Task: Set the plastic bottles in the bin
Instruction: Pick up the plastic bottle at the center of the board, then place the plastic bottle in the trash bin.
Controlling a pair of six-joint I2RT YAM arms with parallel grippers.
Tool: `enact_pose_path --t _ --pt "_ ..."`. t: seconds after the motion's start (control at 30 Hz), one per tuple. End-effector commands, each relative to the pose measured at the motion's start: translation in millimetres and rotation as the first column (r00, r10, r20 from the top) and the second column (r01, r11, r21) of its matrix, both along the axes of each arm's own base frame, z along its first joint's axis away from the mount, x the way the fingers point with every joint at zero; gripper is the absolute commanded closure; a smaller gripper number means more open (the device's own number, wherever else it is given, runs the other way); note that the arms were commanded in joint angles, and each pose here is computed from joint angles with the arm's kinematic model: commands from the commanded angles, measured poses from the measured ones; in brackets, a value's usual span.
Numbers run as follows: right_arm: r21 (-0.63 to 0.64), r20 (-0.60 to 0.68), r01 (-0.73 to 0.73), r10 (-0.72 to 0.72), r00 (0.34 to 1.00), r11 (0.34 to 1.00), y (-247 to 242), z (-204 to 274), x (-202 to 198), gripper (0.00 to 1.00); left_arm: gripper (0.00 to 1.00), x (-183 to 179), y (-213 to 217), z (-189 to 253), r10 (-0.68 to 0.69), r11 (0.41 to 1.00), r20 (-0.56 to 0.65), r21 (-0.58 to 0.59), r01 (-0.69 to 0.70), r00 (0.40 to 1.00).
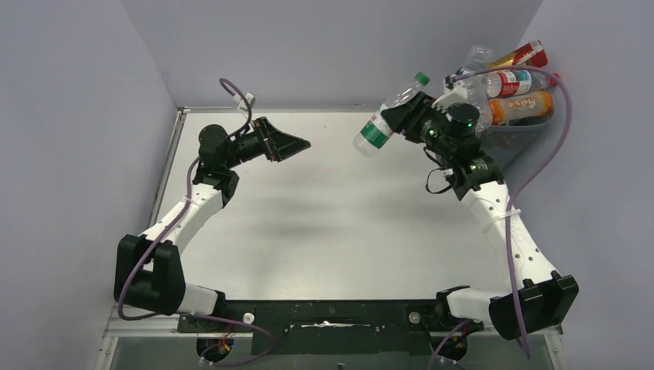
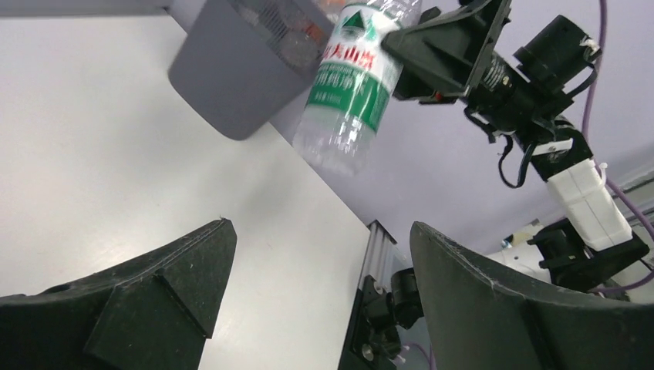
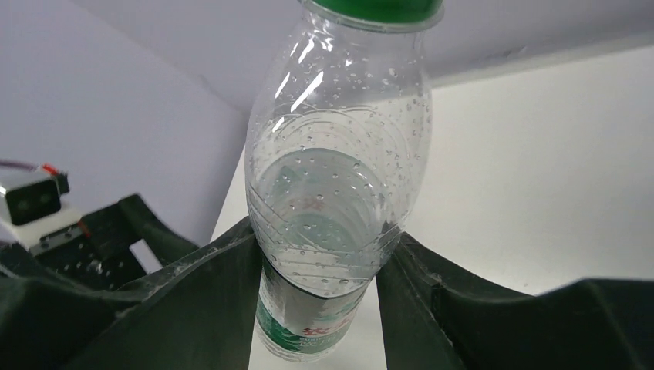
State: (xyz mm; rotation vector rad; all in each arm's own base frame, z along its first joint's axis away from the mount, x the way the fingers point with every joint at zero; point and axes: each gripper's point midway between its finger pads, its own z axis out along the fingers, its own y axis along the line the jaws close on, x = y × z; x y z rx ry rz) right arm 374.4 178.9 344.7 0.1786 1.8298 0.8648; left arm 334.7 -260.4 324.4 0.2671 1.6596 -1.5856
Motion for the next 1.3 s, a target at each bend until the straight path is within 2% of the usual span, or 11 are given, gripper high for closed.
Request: enact_pose_path --t 0.0,0.2,0.37,0.57,0.8,1.27 --pt "-0.025 0.228 0.195 -0.184 0.956 0.98 -58.0 89.6 18.3 0.6 0.16 -6.4 18.7 9.7 0.038 0.999 0.042 0.025 -0.039 0.998" --pt "0.05 0.374 0.398 -0.386 0.843 0.916 -140.8 164.8 41.8 0.58 0.16 -16.8 21.0 0.6 0.03 0.999 0.027 0.018 -0.03 0.999" --pt "0.125 0.399 0.485 -0.491 0.774 0.866 -202.9 187.7 60.7 0.57 0.15 -23.6 22.9 -7.1 0.021 1.0 0.02 0.021 -0.021 1.0" --pt "0.148 0.399 0.557 -0.564 0.723 0.817 -258.7 186.6 81.1 0.56 0.15 -23.1 25.8 -16.2 0.019 1.0 0.011 0.023 -0.02 1.0" --pt "0.215 0.367 0.544 -0.583 0.725 0.811 -303.5 166.0 105.4 0.52 0.15 -15.3 22.3 -21.3 -0.002 1.0 -0.001 0.007 0.002 1.0" --pt "0.326 0.345 0.437 -0.536 0.771 0.838 -338.9 145.0 142.5 0.4 0.15 2.2 -7.8 -27.7 -0.048 0.999 -0.024 0.017 0.048 0.999"
